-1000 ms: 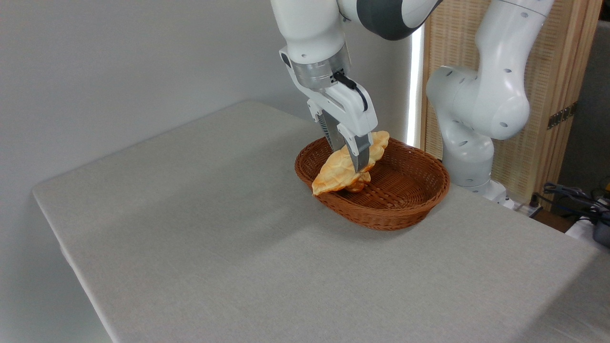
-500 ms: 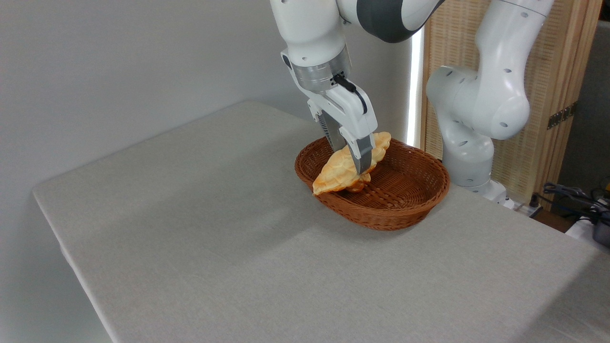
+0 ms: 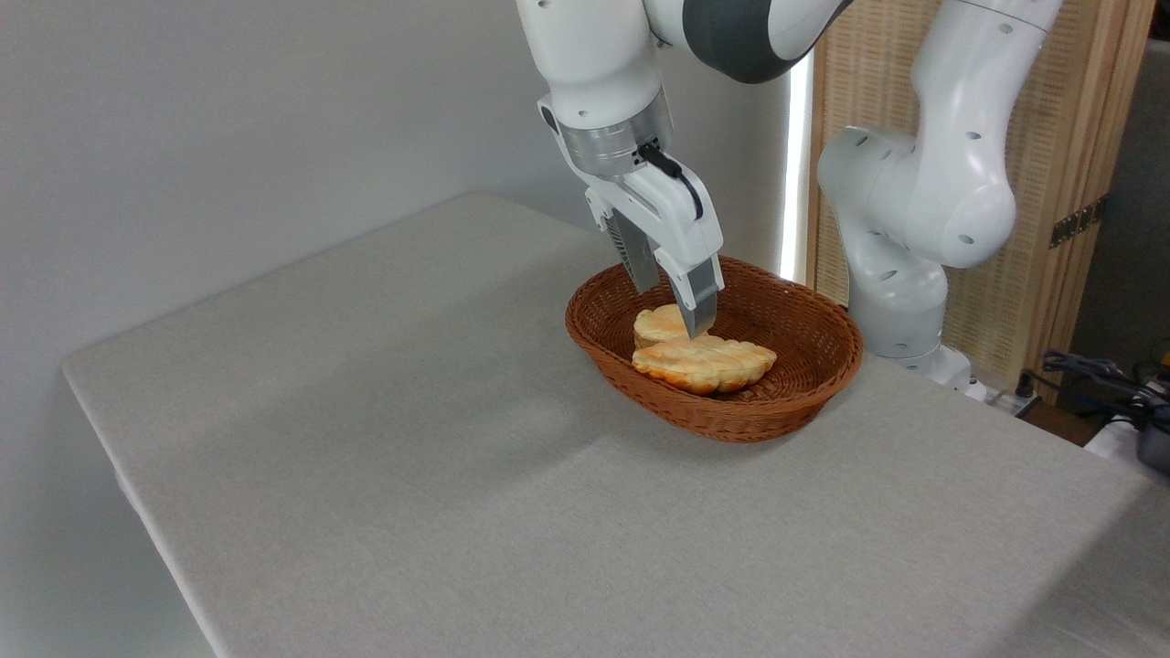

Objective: Put bread into the basket

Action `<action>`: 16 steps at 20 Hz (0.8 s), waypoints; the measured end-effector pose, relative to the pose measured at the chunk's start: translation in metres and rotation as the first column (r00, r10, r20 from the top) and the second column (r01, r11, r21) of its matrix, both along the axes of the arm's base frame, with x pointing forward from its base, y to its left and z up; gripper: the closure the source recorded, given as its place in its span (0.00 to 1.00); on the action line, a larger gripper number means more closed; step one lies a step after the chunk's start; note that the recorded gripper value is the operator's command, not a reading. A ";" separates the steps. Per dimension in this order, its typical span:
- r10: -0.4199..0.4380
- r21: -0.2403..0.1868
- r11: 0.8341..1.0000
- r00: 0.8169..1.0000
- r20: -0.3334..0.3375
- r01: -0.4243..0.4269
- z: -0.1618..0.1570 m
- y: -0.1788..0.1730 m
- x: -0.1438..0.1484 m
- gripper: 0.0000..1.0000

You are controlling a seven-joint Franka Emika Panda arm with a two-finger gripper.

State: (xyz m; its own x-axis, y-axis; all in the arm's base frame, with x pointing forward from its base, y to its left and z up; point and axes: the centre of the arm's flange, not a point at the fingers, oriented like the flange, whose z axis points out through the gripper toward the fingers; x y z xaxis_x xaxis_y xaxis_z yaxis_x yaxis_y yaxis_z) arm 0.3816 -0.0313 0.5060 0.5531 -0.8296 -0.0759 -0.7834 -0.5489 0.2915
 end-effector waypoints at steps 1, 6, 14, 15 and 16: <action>0.001 -0.001 1.000 1.000 0.006 -0.001 0.001 0.000 0.001 0.00; 0.010 -0.013 1.000 0.992 0.123 -0.008 0.023 -0.002 0.016 0.00; 0.076 -0.021 0.997 0.952 0.297 -0.073 0.059 -0.020 0.059 0.00; 0.097 -0.029 0.995 0.945 0.312 -0.092 0.065 -0.024 0.068 0.00; 0.105 -0.032 0.994 0.942 0.318 -0.100 0.068 -0.026 0.073 0.00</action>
